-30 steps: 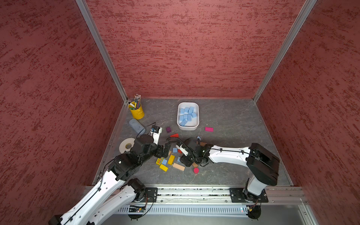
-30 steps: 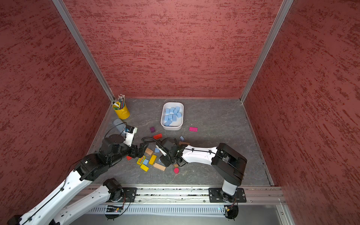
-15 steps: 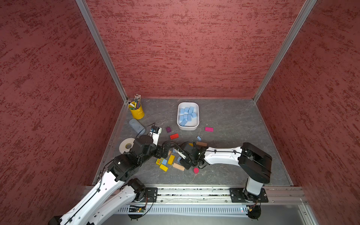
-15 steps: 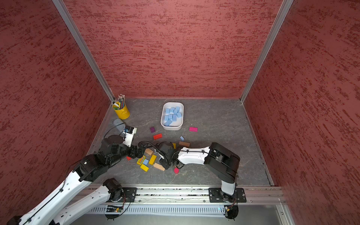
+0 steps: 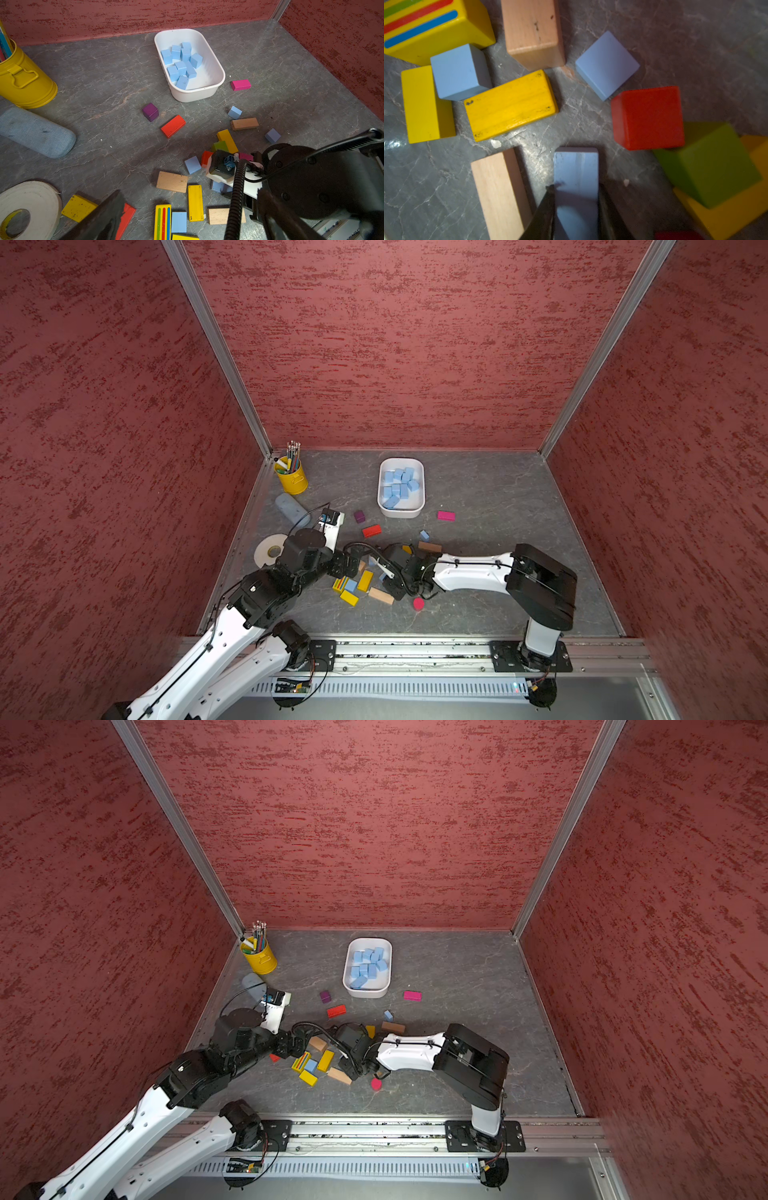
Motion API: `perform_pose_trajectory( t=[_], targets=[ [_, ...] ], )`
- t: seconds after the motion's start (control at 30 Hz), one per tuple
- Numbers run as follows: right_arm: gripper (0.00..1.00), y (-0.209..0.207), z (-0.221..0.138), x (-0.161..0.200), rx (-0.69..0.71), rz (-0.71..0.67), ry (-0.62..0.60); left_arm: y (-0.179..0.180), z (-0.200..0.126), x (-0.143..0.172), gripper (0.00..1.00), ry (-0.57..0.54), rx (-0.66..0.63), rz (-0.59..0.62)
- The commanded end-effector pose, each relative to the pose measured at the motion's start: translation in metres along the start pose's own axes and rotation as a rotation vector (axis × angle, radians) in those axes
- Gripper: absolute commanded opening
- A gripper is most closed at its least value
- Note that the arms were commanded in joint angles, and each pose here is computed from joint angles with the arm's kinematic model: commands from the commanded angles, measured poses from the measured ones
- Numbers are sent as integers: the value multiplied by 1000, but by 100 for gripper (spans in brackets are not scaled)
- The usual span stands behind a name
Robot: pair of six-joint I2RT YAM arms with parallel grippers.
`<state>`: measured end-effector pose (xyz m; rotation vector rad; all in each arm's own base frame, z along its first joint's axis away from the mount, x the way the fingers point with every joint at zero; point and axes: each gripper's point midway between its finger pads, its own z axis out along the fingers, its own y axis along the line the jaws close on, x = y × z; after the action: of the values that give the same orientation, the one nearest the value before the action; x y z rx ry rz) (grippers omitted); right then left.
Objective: Pick out the blue building blocks
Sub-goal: Pick up the building block from the center of the board.
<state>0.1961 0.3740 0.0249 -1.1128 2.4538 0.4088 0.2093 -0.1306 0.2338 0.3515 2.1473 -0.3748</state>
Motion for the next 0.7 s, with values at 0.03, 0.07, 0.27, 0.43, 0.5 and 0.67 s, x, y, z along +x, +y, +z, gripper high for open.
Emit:
perform_pose_trajectory(
  t=[0.03, 0.07, 0.27, 0.43, 0.5, 0.67],
  targets=[
    [12, 7, -20, -25, -14, 7, -102, 4, -5, -11, 100, -60, -18, -18],
    [11, 8, -23, -29, -18, 9, -118, 5, -5, -11, 100, -63, -21, -18],
    [8, 12, -45, -51, -38, 23, -204, 8, -10, -14, 100, -89, -30, -23],
    [7, 10, -58, -63, -38, 43, -248, 10, -17, -18, 100, -124, -36, -30],
    [7, 8, -65, -69, -39, 54, -270, 12, -20, -19, 100, -139, -41, -35],
    [7, -1, -80, -82, -29, 80, -320, 13, -25, -21, 100, -161, -40, -38]
  ],
)
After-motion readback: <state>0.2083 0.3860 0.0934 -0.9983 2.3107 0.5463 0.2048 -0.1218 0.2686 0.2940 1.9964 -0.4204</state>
